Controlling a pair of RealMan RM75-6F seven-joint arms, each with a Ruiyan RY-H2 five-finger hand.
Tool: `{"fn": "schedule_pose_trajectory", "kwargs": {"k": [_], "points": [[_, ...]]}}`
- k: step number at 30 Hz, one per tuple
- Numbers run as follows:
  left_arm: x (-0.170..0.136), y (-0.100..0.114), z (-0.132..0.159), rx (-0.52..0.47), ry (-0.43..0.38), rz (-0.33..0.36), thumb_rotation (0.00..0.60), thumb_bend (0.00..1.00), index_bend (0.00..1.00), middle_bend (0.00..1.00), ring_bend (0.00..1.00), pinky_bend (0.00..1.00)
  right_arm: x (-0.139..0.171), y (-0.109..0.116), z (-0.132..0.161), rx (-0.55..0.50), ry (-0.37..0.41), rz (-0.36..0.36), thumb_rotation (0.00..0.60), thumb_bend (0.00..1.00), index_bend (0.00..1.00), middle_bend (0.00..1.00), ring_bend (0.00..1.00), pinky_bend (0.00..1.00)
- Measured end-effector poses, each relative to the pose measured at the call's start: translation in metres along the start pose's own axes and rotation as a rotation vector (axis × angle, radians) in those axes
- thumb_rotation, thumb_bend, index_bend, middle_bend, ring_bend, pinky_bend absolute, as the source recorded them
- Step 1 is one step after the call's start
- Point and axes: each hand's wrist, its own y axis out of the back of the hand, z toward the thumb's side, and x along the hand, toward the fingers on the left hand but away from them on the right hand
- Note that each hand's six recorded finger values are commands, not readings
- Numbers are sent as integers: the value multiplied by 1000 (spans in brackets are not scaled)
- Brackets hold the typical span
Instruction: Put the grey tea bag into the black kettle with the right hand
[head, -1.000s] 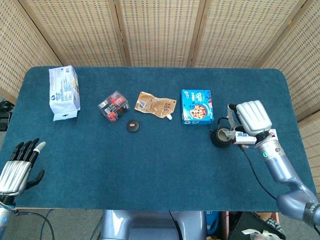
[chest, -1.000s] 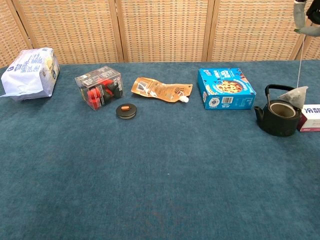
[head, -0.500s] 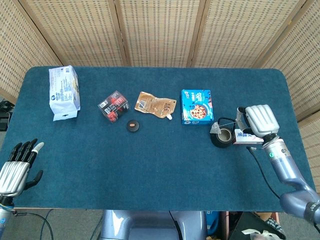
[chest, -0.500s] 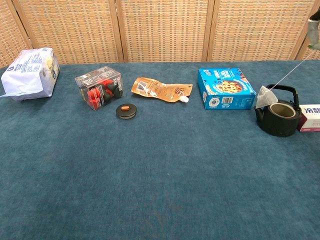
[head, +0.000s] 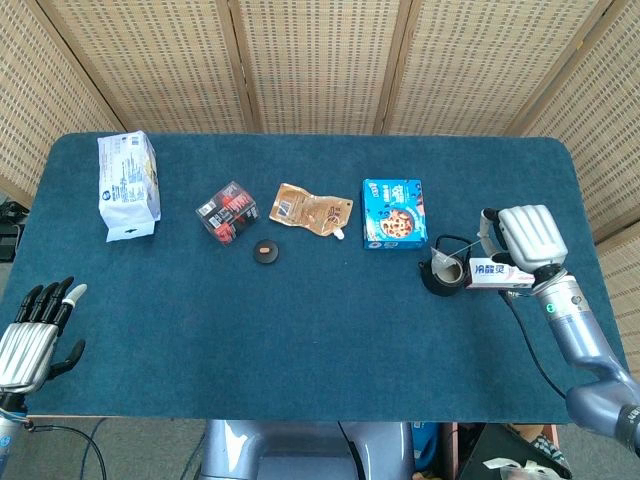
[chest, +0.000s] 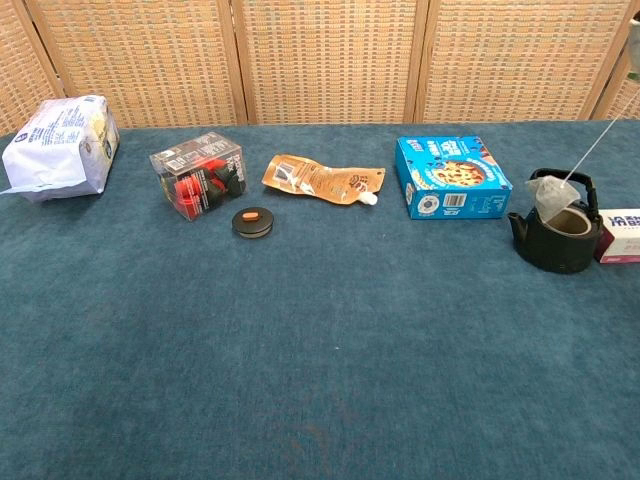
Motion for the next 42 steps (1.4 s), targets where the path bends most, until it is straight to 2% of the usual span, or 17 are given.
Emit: {"fn": "schedule_pose_trajectory", "kwargs": {"k": [10, 21, 36, 42], "points": [[0, -1, 1, 0, 0, -1, 600, 409, 0, 0, 0, 0, 1, -12, -5, 2, -16, 33, 600, 852, 622, 879, 894, 952], [0, -2, 0, -2, 1, -5, 600, 408, 0, 0, 0, 0, 2, -23, 6, 16, 10, 48, 600, 852, 622, 880, 894, 952], [-1, -1, -1, 0, 3, -3, 600, 408, 0, 0, 0, 0, 17, -65, 36, 120, 92, 102, 600, 851, 622, 878, 894, 952], [-3, -2, -3, 0, 9, -5, 600, 409, 0, 0, 0, 0, 21, -78, 46, 164, 124, 116, 600, 847, 588, 878, 894, 952]]}}
